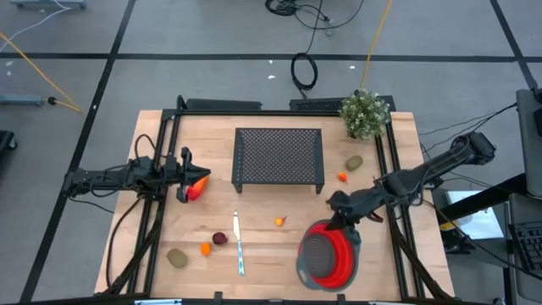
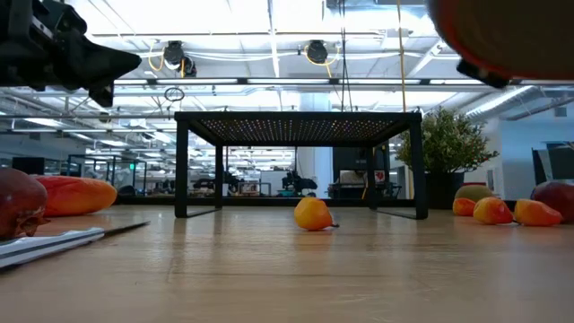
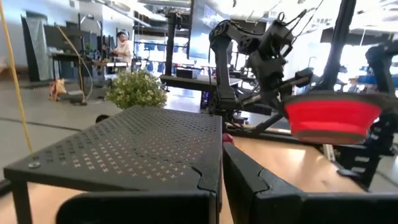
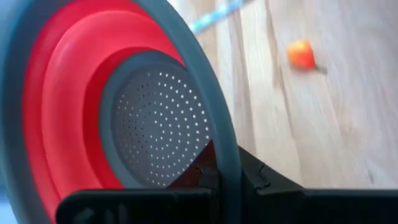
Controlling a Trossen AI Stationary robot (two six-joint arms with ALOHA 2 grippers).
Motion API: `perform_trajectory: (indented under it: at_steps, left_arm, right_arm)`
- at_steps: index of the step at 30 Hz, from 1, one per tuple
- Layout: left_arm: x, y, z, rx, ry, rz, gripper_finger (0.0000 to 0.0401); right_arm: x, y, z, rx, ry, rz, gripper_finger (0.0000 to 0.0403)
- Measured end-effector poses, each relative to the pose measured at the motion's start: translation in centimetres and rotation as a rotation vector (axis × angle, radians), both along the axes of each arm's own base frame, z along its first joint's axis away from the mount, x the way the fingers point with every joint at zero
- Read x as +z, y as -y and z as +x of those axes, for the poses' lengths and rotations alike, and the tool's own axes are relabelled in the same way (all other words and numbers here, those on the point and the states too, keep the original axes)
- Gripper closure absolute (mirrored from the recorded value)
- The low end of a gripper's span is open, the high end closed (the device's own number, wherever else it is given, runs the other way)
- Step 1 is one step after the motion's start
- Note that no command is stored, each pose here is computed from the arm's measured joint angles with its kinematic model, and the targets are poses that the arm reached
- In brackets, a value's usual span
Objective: Pick & Place Fruit
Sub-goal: Put the strainer on the shelf
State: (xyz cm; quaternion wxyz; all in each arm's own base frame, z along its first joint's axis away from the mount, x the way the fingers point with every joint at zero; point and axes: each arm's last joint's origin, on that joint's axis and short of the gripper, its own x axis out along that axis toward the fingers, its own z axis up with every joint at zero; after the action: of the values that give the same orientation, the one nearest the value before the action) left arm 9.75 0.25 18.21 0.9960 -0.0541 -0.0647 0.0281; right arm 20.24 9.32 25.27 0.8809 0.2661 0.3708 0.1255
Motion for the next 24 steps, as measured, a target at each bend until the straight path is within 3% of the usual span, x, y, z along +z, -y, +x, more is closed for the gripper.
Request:
perform_trajectory:
  at_steps: [4,13,18,22,24]
  left_arm:
    - [0.0,0.0,0.0,-0.007,0.004,-0.045,0.0382]
    - [0.0,0.0,0.0,-0.025,0.015,-0.177,0.0382]
    - [0.0,0.0,0.0,-0.037,0.021,-0.264,0.0382]
    - [0.2,0.0,0.0,-0.067,0.050,-0.425,0.0382]
    - [0.5,0.0,-0.1,-0.065,0.086,-0.458,0.0382]
  right_arm:
    - [2.2,0.5,0.9,-0.063,0.087,0.018,0.0401]
    - [6.4,2.6,2.1,-0.350,0.246,-0.061,0.0401]
    - [8.1,3.7,2.3,-0.510,0.323,-0.161,0.0401]
    - [9.0,4.5,2.4,-0.630,0.362,-0.251,0.0401]
    - [9.4,4.9,2.5,-0.684,0.376,-0.295,0.0401]
